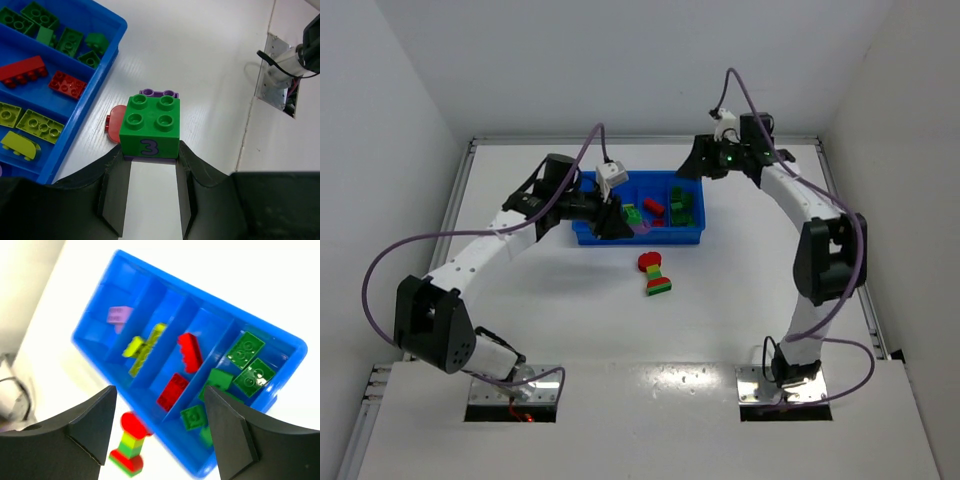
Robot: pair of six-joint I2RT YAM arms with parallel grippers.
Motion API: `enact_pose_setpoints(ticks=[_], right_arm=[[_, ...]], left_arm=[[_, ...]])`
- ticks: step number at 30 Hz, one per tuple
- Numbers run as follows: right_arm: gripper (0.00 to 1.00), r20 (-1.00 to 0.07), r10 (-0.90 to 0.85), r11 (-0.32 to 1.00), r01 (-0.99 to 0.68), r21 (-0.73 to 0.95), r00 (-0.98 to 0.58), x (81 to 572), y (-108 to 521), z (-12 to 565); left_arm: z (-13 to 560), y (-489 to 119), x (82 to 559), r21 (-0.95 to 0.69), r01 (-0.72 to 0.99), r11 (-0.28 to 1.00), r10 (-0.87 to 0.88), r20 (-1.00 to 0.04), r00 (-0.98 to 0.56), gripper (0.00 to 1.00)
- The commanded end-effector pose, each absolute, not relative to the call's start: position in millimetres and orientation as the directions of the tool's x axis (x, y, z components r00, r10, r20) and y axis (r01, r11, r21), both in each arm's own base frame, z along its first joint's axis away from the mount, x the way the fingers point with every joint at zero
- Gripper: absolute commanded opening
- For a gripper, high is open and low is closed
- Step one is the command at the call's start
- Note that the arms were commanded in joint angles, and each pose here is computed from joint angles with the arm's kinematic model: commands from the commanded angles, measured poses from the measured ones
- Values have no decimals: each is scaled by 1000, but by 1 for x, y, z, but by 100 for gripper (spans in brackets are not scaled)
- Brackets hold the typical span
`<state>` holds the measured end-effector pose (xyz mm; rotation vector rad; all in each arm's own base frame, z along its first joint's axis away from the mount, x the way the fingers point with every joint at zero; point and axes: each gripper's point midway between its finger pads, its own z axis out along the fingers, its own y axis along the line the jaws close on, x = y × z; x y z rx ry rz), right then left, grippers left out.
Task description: Sort the legos into containers by color
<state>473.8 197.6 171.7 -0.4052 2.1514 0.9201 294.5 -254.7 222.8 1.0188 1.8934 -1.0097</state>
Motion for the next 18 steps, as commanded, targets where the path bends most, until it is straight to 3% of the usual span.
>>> enact_pose_setpoints(ticks=[1, 4, 9, 13, 18], right_arm=[[71, -846, -20, 587, -691, 422, -533, 448, 200, 238], [71, -857, -31, 364, -804, 470, -515, 410, 220, 266], [78, -820, -65, 36, -822, 568, -569, 345, 249, 282], [79, -822, -115, -107, -815, 569, -558, 311, 262, 286], [81, -826, -143, -169, -809, 563, -546, 292, 271, 288]], left_arm=[[232, -256, 296, -250, 915, 318, 293, -892, -345, 9], [236, -262, 290, -267, 931, 248, 287, -898, -334, 9], [246, -277, 275, -305, 945, 114, 275, -905, -326, 9], [258, -283, 277, -345, 936, 72, 259, -900, -352, 9], [266, -289, 280, -375, 926, 33, 245, -895, -371, 9]])
